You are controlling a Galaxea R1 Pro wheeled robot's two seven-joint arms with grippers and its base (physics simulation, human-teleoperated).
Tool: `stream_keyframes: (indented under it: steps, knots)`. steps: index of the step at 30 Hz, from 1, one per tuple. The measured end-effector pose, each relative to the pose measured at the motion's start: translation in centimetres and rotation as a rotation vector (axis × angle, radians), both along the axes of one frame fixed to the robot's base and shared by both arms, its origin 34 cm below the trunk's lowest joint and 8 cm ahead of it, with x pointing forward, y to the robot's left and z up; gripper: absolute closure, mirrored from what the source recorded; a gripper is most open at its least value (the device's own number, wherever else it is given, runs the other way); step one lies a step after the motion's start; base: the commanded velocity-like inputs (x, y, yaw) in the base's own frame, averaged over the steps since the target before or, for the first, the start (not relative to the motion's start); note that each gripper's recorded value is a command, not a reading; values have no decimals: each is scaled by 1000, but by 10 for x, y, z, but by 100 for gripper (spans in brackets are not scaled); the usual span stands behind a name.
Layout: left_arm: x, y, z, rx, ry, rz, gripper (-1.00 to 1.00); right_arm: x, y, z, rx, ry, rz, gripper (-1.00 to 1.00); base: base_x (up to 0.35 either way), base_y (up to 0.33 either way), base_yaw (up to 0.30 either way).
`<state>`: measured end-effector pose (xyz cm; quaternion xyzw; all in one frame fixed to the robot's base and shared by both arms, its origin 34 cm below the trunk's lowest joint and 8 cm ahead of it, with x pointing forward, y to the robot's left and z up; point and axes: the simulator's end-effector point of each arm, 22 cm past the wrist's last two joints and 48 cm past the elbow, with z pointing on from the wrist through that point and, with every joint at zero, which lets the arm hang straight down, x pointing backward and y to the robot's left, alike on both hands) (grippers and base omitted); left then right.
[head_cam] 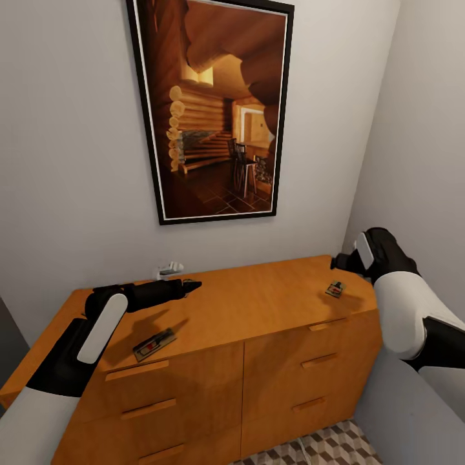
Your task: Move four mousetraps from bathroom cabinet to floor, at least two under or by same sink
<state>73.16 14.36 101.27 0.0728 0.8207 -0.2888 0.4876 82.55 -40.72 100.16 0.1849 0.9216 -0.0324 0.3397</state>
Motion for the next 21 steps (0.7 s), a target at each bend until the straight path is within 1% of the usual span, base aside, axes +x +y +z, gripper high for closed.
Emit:
stream_keyframes:
  steps: [14, 21]
  knots:
    - [1, 1, -1, 4, 1, 3, -100, -2, -5, -4, -6, 16, -9, -100, 0, 0, 0]
    - [1, 1, -1, 4, 2, 3, -100, -1, -5, 1, -7, 11, -13, -100, 0, 0, 0]
